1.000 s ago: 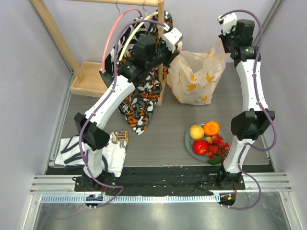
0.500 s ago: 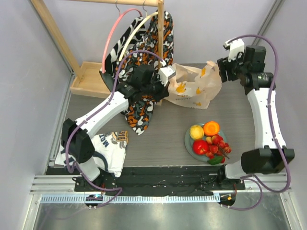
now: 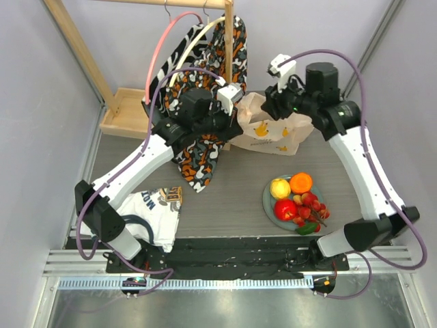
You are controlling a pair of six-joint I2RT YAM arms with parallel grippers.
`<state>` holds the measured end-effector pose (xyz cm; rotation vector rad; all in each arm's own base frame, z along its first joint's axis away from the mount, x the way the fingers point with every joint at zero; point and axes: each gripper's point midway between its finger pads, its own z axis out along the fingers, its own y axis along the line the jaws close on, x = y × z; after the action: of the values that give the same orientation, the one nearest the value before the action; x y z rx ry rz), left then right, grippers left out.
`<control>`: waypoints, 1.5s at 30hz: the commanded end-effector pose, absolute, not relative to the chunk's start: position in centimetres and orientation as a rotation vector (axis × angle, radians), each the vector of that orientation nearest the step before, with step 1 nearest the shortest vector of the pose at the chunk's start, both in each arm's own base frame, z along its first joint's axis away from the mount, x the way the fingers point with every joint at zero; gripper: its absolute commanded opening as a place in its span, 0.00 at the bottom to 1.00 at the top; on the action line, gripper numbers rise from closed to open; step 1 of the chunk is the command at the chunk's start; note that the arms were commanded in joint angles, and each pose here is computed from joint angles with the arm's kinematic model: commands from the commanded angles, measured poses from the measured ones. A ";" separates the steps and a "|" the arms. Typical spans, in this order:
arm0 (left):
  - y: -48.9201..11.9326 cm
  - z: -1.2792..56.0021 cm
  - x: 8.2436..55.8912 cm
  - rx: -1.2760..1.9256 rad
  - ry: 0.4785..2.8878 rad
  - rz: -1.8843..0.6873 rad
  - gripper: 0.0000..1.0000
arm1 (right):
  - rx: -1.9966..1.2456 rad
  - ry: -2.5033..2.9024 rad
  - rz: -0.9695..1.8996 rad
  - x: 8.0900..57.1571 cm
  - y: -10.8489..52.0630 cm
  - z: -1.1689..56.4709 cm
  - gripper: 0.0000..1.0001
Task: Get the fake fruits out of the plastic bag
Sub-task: Adjust the plastic bag at the center of the board, then take out the fake fruit from the plastic bag.
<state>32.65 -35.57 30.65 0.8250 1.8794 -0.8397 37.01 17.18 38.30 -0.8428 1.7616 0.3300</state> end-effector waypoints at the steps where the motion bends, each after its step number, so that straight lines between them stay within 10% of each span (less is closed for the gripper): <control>1: -34.9 35.0 32.0 0.740 1.788 -0.877 0.00 | -0.644 1.894 0.263 41.9 16.9 34.4 0.45; 8: -33.9 35.0 32.7 0.685 1.800 -0.862 0.00 | -0.486 2.172 -0.002 46.4 13.5 23.7 0.42; 21: -33.2 32.9 31.4 0.693 1.845 -0.916 0.00 | -0.584 2.417 0.198 31.7 13.3 15.1 0.54; 45: -32.4 24.8 28.0 0.671 2.027 -0.979 0.00 | -0.677 2.371 -0.191 45.2 10.0 13.8 0.78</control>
<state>27.66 -31.56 22.35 0.6524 2.1332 -0.9435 42.90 10.87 13.62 -0.6194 2.4054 -0.0938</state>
